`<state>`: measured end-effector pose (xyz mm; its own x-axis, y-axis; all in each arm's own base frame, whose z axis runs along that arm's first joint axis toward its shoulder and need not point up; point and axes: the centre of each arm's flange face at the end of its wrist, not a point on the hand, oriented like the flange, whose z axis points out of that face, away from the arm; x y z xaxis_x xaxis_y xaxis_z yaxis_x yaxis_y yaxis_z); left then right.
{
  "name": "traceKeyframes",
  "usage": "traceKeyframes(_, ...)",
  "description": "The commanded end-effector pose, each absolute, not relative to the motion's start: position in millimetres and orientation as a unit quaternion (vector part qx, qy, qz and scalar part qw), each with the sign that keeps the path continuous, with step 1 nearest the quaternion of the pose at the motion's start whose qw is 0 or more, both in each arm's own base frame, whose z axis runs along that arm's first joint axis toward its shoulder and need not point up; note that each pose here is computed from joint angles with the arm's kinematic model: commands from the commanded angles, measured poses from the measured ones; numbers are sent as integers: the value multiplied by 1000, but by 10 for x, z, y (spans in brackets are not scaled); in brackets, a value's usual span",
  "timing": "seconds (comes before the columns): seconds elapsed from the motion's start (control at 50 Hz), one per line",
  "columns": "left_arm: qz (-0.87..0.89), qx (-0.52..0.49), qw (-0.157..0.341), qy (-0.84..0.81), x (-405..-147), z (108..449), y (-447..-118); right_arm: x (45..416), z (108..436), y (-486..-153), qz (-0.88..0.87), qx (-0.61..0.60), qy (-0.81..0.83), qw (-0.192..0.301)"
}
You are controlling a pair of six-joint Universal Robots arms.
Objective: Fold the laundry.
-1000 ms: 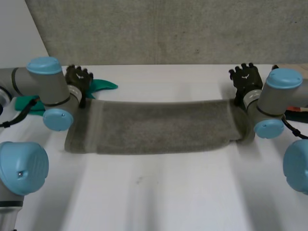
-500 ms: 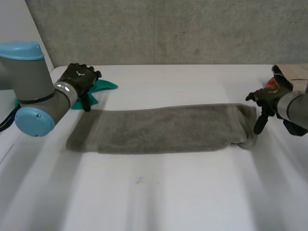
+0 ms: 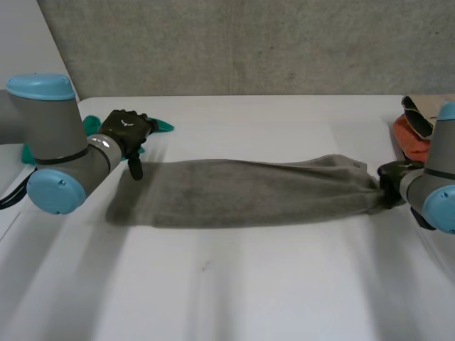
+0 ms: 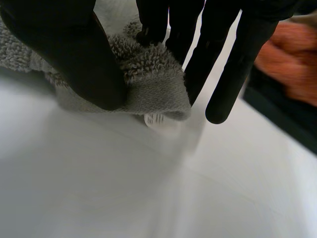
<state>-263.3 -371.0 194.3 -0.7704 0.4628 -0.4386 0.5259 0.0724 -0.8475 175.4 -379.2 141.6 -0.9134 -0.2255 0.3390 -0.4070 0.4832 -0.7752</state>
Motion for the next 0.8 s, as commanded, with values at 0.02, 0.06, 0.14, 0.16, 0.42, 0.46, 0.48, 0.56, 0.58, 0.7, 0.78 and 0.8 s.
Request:
traceKeyframes(0.02, -594, 339, 25, 729, -2616, 2016, -3650, 1338, 1603, -3874, 483, 238, -815, 214)
traceKeyframes(0.06, -595, 341, 21, 727, -2614, 2040, -3632, 1191, 1621, -3948, 475, 287, -789, 265)
traceKeyframes(0.14, -598, 341, 19, 725, -2595, 2089, -3609, 1039, 1661, -4098, 466, 354, -735, 342)
traceKeyframes(0.16, -598, 340, 19, 725, -2593, 2100, -3603, 1044, 1671, -4125, 467, 365, -724, 354)
traceKeyframes(0.42, -616, 315, 21, 722, -2379, 2400, -3525, 2878, 2107, -3600, 674, 521, -449, 269)
traceKeyframes(0.46, -620, 309, 21, 721, -2347, 2456, -3511, 3172, 2077, -3374, 694, 550, -408, 224)
traceKeyframes(0.48, -622, 307, 20, 720, -2334, 2484, -3500, 3299, 2033, -3251, 699, 565, -391, 199)
traceKeyframes(0.56, -625, 303, 9, 720, -2307, 2547, -3420, 3743, 1721, -2634, 690, 639, -329, 85)
traceKeyframes(0.58, -624, 307, 3, 719, -2315, 2552, -3379, 3830, 1581, -2456, 679, 661, -317, 52)
traceKeyframes(0.7, -617, 319, -11, 719, -2372, 2495, -3294, 4027, 1177, -2078, 644, 703, -302, -9)
traceKeyframes(0.78, -617, 319, -10, 719, -2398, 2470, -3304, 4044, 1309, -2132, 657, 686, -313, 13)
traceKeyframes(0.8, -618, 318, -9, 719, -2397, 2469, -3310, 4036, 1362, -2155, 661, 678, -319, 18)
